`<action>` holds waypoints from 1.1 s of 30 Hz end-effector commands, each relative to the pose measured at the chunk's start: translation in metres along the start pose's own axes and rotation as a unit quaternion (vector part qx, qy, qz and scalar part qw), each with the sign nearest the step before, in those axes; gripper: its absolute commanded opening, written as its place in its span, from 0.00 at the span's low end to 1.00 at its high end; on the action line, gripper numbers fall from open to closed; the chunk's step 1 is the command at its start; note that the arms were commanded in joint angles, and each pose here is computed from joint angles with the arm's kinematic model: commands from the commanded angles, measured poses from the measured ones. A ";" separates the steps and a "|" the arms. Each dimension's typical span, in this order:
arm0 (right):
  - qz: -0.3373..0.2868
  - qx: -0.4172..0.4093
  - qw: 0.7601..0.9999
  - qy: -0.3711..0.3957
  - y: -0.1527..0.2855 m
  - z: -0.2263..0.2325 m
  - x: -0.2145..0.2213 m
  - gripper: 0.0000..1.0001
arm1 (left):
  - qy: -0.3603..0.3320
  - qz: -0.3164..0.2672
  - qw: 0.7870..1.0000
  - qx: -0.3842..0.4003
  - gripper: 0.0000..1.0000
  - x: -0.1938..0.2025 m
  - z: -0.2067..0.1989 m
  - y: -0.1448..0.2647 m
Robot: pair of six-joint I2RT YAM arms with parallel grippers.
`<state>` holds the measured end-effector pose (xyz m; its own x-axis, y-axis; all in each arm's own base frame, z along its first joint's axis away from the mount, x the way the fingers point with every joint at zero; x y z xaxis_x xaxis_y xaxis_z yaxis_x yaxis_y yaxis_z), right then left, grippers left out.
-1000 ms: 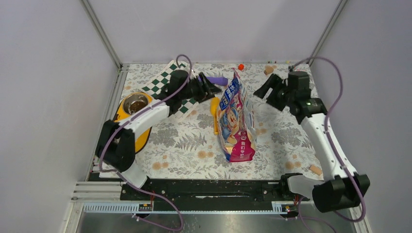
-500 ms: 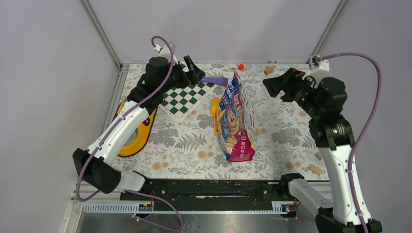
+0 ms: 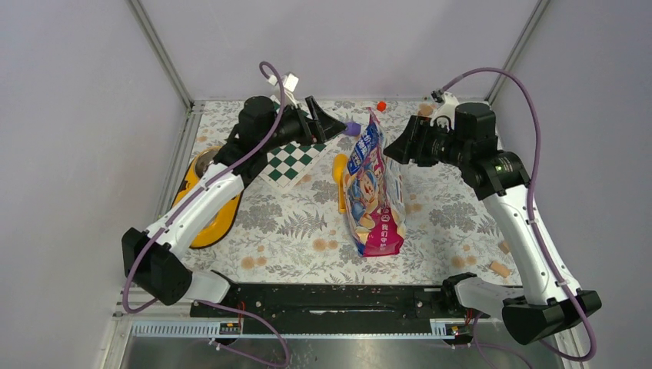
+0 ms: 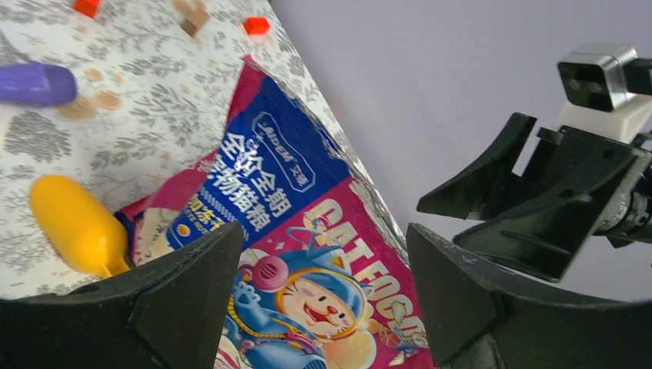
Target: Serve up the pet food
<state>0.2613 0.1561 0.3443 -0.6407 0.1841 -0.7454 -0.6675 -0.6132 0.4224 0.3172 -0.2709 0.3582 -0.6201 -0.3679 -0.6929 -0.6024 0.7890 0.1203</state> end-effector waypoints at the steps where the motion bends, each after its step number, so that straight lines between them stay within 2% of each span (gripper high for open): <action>1: 0.032 0.026 0.999 0.019 0.000 -0.002 0.008 0.60 | 0.005 0.004 0.999 0.053 0.78 0.002 -0.021 -0.006; 3: 0.048 0.026 0.998 0.017 -0.003 -0.002 0.014 0.52 | 0.008 0.011 0.998 0.053 0.77 0.006 -0.021 -0.009; 5: 0.060 0.022 0.998 0.016 -0.007 -0.001 0.019 0.50 | 0.010 0.014 0.998 0.055 0.76 0.007 -0.021 -0.011; 13: 0.053 0.008 0.999 -0.006 -0.015 0.007 0.019 0.52 | 0.016 0.018 0.998 0.055 0.75 0.010 -0.023 -0.014; 18: 0.047 0.017 0.998 -0.027 -0.020 0.004 0.018 0.49 | 0.018 0.018 0.998 0.054 0.74 0.010 -0.022 -0.016; 20: 0.047 0.022 0.998 -0.032 -0.022 0.002 0.018 0.45 | 0.019 0.019 0.998 0.054 0.73 0.011 -0.022 -0.016; 27: 0.034 0.040 0.998 -0.044 -0.020 -0.002 0.016 0.20 | 0.021 0.021 0.998 0.051 0.72 0.013 -0.020 -0.015; 33: 0.036 0.032 0.996 -0.072 -0.024 0.002 0.017 0.20 | 0.023 0.023 0.998 0.052 0.71 0.015 -0.020 -0.014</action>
<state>0.2629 0.1734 0.3187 -0.7430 0.2095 -0.6356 -0.6163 -0.5845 0.5278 0.3103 -0.2941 0.3469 -0.6911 -0.3419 -0.6368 -0.5363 0.8332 0.1346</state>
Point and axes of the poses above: each gripper's point midway between its finger pads, its own y axis back along the fingers, its own z axis along the line the jaws close on, x = y × z, the point moved 3 cm from there along y, back along the fingers, and after that the axes turned 2 degrees about y, right-handed, at the moved point
